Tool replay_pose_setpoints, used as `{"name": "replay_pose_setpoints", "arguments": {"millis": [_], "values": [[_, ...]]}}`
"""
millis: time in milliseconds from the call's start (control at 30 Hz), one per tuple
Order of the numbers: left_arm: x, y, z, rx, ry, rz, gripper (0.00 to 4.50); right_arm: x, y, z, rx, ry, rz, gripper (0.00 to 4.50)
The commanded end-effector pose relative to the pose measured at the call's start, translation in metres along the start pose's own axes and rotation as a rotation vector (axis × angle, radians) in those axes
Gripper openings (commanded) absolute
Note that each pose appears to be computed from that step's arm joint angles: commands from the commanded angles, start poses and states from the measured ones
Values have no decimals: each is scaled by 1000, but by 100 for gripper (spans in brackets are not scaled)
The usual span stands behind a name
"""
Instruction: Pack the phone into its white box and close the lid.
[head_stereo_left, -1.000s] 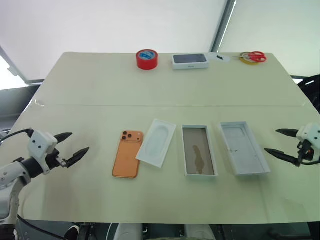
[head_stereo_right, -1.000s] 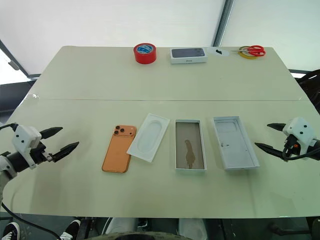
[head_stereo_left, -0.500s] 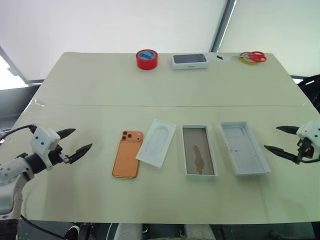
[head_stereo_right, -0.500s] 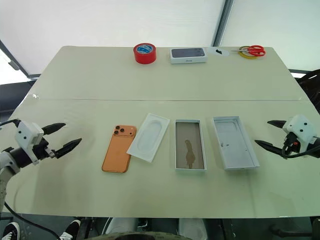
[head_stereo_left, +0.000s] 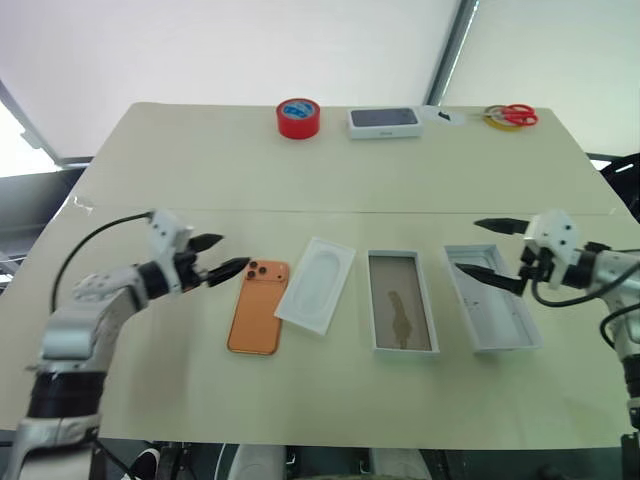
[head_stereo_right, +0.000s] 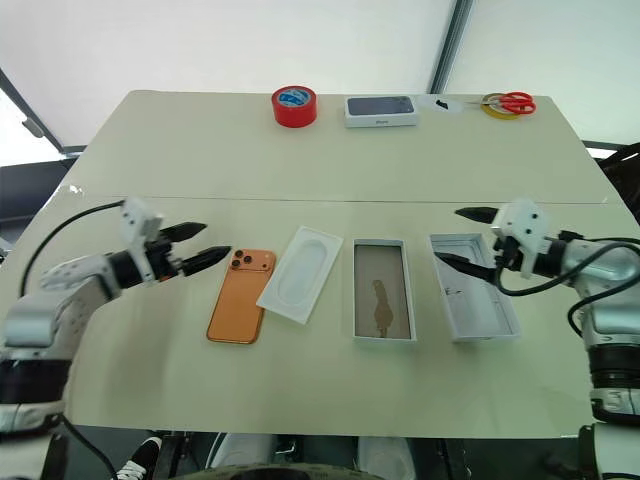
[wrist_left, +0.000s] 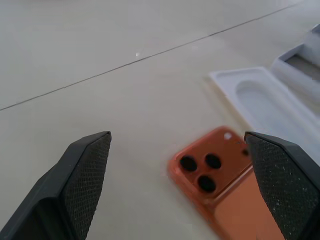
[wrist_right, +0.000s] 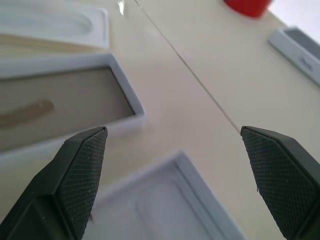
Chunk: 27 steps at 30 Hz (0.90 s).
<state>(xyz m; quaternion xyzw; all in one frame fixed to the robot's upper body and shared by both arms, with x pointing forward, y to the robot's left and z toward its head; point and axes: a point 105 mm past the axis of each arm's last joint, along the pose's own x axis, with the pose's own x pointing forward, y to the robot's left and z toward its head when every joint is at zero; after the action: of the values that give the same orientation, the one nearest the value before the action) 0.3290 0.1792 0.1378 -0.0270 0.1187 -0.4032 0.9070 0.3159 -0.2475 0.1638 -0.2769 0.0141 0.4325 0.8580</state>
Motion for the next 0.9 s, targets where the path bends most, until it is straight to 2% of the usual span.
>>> {"name": "replay_pose_setpoints", "arguments": {"millis": [33,67,167,267,367,467,500,900], "values": [[15,-11,5,-154,13,-117,445,5,2,13,-39,-33,9,446],[23,-15,4,-203,31,-151,445,8,4,12,-40,-32,13,446],[40,-26,-3,-207,99,-206,445,12,8,12,-52,-36,23,446],[54,-28,-7,-150,133,-209,445,17,16,20,-60,-60,43,446],[67,-30,-4,-207,143,-237,445,19,22,29,-63,-81,55,446],[78,-25,-8,-192,193,-219,445,18,32,37,-29,-97,105,446],[81,-25,-7,-244,199,-232,445,17,34,39,-27,-97,116,446],[89,-39,-13,-307,332,-375,445,22,34,39,-47,-87,80,446]]}}
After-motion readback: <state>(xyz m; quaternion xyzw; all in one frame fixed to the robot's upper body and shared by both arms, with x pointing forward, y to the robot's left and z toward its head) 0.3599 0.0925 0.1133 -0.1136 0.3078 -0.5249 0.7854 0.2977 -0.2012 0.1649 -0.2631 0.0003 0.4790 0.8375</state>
